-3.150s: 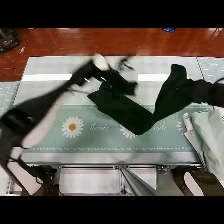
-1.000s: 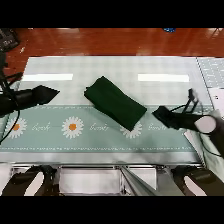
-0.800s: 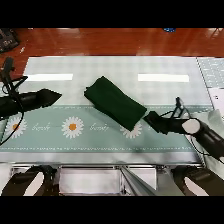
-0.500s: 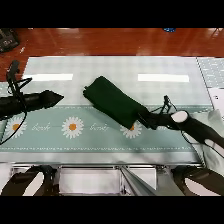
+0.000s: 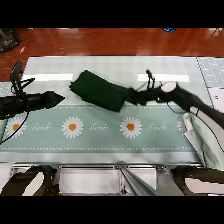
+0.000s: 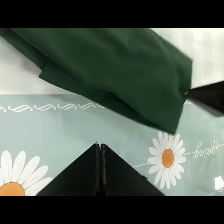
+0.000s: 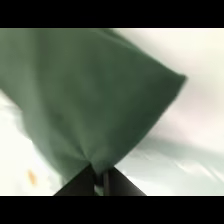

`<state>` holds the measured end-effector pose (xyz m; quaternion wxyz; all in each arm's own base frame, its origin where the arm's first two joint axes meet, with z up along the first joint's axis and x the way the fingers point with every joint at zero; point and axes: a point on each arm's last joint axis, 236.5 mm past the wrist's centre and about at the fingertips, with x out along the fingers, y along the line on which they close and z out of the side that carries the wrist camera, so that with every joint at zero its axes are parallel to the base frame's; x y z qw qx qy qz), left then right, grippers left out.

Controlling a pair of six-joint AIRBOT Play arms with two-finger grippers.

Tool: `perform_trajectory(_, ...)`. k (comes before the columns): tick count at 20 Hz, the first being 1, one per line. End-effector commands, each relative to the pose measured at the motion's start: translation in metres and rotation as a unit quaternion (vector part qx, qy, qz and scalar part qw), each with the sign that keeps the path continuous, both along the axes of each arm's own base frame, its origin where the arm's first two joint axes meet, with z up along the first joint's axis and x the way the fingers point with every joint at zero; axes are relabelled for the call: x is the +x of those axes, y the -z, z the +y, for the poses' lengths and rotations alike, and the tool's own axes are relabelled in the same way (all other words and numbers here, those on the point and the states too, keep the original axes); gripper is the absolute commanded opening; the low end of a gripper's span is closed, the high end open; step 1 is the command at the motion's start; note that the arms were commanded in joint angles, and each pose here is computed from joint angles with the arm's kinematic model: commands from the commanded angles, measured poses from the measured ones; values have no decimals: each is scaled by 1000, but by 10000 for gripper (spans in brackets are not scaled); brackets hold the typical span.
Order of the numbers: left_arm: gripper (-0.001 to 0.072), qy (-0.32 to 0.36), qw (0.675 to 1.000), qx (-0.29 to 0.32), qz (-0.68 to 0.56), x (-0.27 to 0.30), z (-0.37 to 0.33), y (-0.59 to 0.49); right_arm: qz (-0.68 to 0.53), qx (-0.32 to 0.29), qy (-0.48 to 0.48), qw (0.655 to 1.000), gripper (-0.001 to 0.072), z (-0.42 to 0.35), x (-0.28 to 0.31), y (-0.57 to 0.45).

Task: Fold the shirts.

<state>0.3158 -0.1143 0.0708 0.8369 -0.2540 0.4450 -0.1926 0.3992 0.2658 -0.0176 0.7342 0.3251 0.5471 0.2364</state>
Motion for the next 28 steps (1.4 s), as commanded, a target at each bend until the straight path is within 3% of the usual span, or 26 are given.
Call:
perform_trajectory(1,16,0,1000,0,1,0,0,1,-72,-26,-46,996,24,2,33,-69)
perform_trajectory(6,16,0,1000,0,1,0,0,0,-138,-89,-26,986,24,-54,63,-167)
perform_trajectory(10,16,0,1000,0,0,0,0,0,-155,-139,40,977,24,-137,41,-225)
perform_trajectory(16,18,-10,1000,-15,-11,6,-2,-7,-150,-206,184,949,24,-267,-40,-290)
perform_trajectory(21,18,6,998,-38,-53,11,-13,-26,-51,-260,314,912,24,-361,-138,-289)
perform_trajectory(25,18,10,998,-34,-57,12,-12,-26,32,-331,410,849,24,-420,-223,-277)
perform_trajectory(28,18,6,998,-33,-60,14,-11,-26,109,-330,483,804,24,-440,-273,-246)
